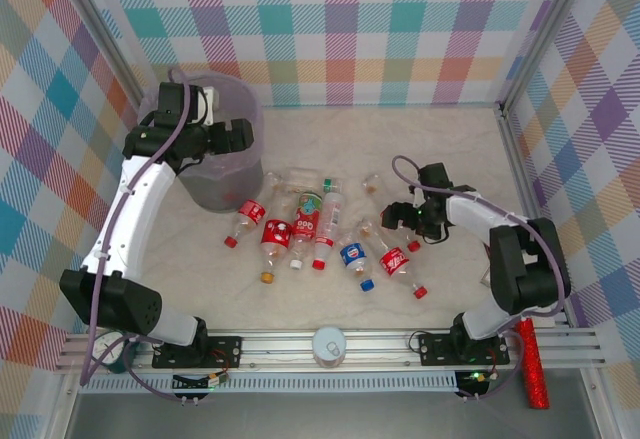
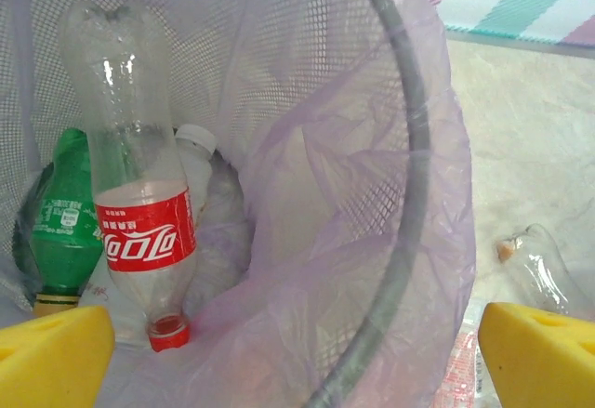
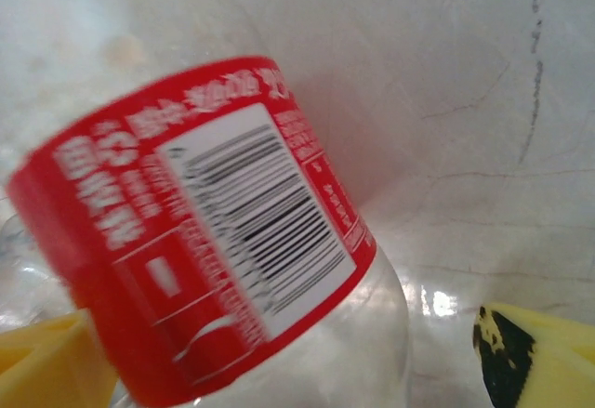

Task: Put the plastic bottles in the bin

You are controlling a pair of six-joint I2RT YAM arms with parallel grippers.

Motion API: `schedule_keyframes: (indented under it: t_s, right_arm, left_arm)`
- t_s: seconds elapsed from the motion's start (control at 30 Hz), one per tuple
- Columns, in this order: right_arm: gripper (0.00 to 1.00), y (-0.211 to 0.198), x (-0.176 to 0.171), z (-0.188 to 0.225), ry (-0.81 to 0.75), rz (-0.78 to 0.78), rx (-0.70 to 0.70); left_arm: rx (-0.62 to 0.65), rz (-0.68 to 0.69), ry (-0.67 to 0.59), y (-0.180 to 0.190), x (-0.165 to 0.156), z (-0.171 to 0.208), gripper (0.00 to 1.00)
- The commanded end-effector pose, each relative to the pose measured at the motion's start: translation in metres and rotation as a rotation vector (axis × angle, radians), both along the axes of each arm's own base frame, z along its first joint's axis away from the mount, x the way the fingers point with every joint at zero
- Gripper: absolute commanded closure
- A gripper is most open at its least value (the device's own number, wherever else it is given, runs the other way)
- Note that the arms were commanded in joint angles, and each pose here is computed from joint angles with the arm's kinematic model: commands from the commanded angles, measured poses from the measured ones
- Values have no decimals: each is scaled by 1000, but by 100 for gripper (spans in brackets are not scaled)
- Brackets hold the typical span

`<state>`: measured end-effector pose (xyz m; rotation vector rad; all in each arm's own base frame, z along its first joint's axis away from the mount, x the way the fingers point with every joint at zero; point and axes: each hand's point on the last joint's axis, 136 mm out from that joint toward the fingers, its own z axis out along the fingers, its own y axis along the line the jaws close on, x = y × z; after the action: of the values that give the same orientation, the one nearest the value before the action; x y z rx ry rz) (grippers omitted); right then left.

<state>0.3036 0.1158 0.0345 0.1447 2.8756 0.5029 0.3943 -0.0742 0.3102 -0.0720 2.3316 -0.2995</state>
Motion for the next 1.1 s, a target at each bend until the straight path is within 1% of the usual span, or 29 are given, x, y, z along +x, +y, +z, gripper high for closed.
schedule_keyframes:
  t_s: [0.0, 0.07, 0.2, 0.3, 0.4, 0.5, 0.63, 0.73, 0.8, 0.87, 0.93, 1.03, 1.07]
  right_arm:
    - [5, 3, 4, -10, 11, 9, -2]
    - [7, 4, 5, -14, 17, 6, -2]
    - [11, 5, 7, -17, 16, 1, 1]
    - [16, 5, 9, -18, 15, 0, 2]
    - [24, 4, 12, -17, 4, -3, -8]
    - [37, 4, 14, -12, -5, 3, -8]
    - [47, 2, 15, 1, -30, 8, -11]
    - [49, -3, 15, 17, -66, 10, -12]
    - [50, -7, 15, 28, -86, 3, 4]
    - [51, -11, 13, 41, -107, -3, 30]
    - [52, -11, 10, 52, -131, -7, 63]
    - [54, -8, 6, 69, -173, -20, 132]
    - [55, -5, 4, 75, -193, -20, 165]
  left_arm:
    - [37, 72, -80, 16, -1, 29, 0]
    - [55, 75, -97, 18, -3, 37, 0]
    - [40, 66, -153, 16, -6, 59, 0]
    - [91, 58, -197, 8, -13, 80, 0]
    - [92, -4, -235, -20, -22, 96, 0]
    - [78, -64, -267, -50, -30, 104, 0]
    - [-20, -146, -239, -96, -35, 89, 2]
    - [-55, -219, -219, -133, -40, 74, 2]
    - [-110, -262, -207, -154, -40, 64, 2]
    - [-194, -294, -182, -176, -36, 51, 2]
    - [-253, -327, -149, -198, -33, 38, 2]
    - [-307, -365, -103, -230, -33, 20, 2]
    - [-346, -372, -89, -241, -33, 14, 1]
